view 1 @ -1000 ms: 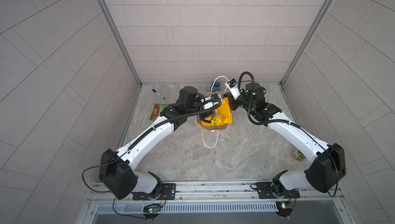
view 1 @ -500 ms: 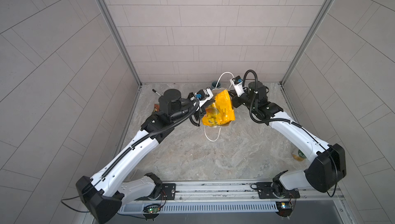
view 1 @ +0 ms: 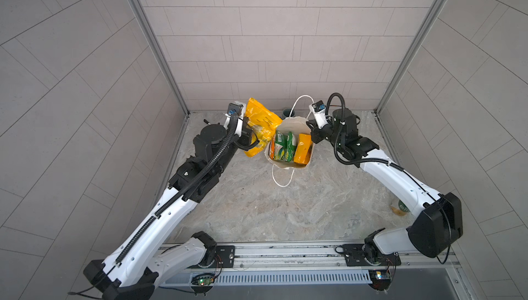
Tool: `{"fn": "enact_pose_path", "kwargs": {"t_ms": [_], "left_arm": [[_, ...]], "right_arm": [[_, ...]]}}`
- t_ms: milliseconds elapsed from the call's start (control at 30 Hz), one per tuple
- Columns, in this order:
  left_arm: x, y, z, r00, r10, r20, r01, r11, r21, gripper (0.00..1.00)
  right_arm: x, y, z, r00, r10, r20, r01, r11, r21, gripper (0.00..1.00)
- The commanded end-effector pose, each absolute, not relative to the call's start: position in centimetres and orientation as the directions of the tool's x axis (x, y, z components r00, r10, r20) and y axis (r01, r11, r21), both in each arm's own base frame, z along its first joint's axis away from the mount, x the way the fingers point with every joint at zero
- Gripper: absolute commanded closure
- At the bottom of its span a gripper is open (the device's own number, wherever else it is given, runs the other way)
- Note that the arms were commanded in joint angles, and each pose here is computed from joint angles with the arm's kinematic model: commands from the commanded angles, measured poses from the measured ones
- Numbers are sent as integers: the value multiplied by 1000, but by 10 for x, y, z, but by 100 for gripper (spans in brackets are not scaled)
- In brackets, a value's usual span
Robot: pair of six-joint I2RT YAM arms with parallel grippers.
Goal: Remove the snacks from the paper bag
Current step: 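Lift the yellow packet out and lower it beside the green packet, then open the left gripper to release the yellow packet on the table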
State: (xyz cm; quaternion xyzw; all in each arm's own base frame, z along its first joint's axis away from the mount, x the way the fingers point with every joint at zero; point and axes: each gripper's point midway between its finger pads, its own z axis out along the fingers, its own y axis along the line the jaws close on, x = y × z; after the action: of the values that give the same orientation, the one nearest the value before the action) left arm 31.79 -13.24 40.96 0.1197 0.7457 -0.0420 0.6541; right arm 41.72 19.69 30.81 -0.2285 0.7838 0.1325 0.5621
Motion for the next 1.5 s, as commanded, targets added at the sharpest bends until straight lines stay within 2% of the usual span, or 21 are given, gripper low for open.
{"fn": "enact_pose_path", "kwargs": {"t_ms": [0,267,467,733,1400,1433,1467], "left_arm": [[321,-69,389,-206,49,-977,-48,997,60,100],[340,-7,257,-400,-144,-905,-224,973,-56,100],[342,14,203,-479,-159,-863,-314,950,-1,100],[338,31,179,-479,-224,-849,-380,925,-30,100],[335,49,138,-574,-199,-794,-422,903,79,100],[335,50,138,-579,-199,-791,-429,899,88,99],[336,50,138,-582,-199,-789,-430,898,90,93]], "right_arm": [[417,191,350,-172,-153,-973,-482,875,-52,100],[422,195,345,-179,-145,-973,-495,868,-38,100],[419,194,346,-171,-147,-974,-497,867,-44,100],[423,198,340,-184,-155,-971,-505,862,-42,100],[424,202,339,-190,-145,-971,-520,854,-26,100],[423,201,340,-190,-146,-971,-518,855,-27,100],[422,200,341,-186,-145,-972,-518,855,-28,100]]}}
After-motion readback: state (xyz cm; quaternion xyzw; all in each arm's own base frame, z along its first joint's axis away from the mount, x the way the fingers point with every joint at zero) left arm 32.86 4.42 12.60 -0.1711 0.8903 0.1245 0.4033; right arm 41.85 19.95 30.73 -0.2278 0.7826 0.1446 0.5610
